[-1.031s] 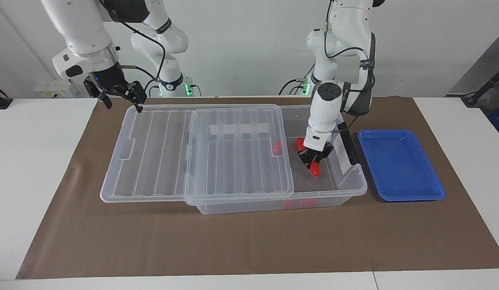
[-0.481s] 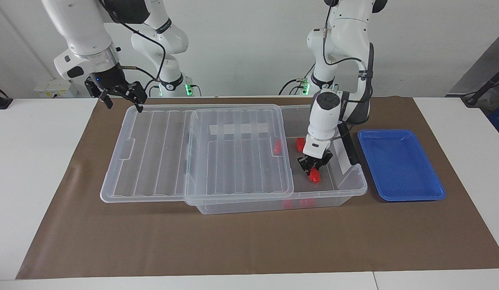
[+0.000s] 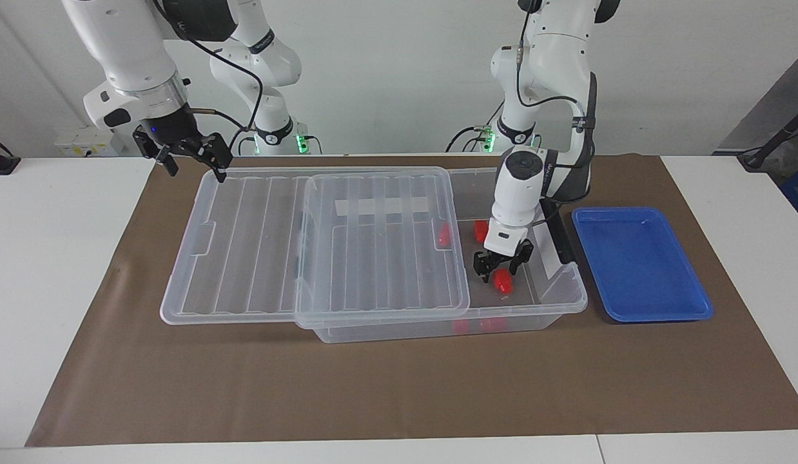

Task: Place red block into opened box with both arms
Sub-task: 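Lower the red block into the box beside the other blocks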

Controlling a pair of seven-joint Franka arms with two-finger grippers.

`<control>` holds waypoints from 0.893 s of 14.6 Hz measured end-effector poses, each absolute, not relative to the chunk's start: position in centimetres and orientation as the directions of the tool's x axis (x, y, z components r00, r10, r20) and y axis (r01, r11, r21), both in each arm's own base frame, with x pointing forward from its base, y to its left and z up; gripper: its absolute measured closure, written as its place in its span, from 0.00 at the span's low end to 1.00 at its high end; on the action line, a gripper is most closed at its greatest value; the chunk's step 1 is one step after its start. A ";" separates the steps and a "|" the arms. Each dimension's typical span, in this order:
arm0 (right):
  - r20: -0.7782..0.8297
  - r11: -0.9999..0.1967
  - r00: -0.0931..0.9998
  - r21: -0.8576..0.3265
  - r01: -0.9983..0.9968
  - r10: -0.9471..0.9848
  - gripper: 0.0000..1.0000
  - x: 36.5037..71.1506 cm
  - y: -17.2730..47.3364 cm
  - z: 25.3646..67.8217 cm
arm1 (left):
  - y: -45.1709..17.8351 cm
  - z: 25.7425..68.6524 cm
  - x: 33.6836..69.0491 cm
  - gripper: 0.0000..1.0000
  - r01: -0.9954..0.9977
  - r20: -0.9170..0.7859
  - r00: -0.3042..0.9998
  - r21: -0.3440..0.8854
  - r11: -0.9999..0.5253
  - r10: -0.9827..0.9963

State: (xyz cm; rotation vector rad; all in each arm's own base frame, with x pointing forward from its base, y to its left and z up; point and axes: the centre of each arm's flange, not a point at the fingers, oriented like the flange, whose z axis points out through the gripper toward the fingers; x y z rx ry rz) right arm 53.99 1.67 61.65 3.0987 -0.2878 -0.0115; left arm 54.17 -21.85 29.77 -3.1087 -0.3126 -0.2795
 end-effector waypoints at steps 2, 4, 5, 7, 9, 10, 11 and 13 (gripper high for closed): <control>-0.005 -0.982 0.983 0.030 -0.184 -0.184 0.00 53.9 1.7 61.6 | -21.8 29.8 54.2 0.00 0.198 0.178 0.964 0.013 -0.980 0.197; 0.002 -0.982 0.983 0.029 -0.185 -0.185 0.00 54.0 1.6 61.6 | -21.8 29.9 54.3 0.00 0.198 0.180 0.964 0.014 -0.980 0.197; 0.010 -0.982 0.983 0.027 -0.186 -0.186 0.00 54.1 1.6 61.5 | -21.8 30.0 54.4 0.00 0.198 0.182 0.963 0.015 -0.980 0.198; 0.016 -0.981 0.981 0.026 -0.194 -0.194 0.00 54.3 1.1 61.1 | -21.9 30.4 54.7 0.00 0.200 0.182 0.963 0.012 -0.980 0.199; 0.025 -0.978 0.978 0.024 -0.208 -0.207 0.02 54.4 0.3 60.7 | -21.9 31.1 55.1 0.00 0.204 0.173 0.964 -0.002 -0.979 0.200; 0.030 -0.976 0.976 0.022 -0.215 -0.214 0.02 54.6 -0.1 60.4 | -21.9 31.5 55.3 0.00 0.206 0.171 0.965 -0.008 -0.979 0.201; 0.037 -0.977 0.976 0.021 -0.214 -0.213 0.08 54.7 -0.6 60.0 | -22.0 32.0 55.5 0.00 0.207 0.169 0.965 -0.012 -0.978 0.202; 0.050 -0.980 0.979 0.020 -0.197 -0.196 0.30 54.9 -1.9 59.2 | -21.9 33.4 55.5 0.00 0.210 0.169 0.964 -0.021 -0.977 0.204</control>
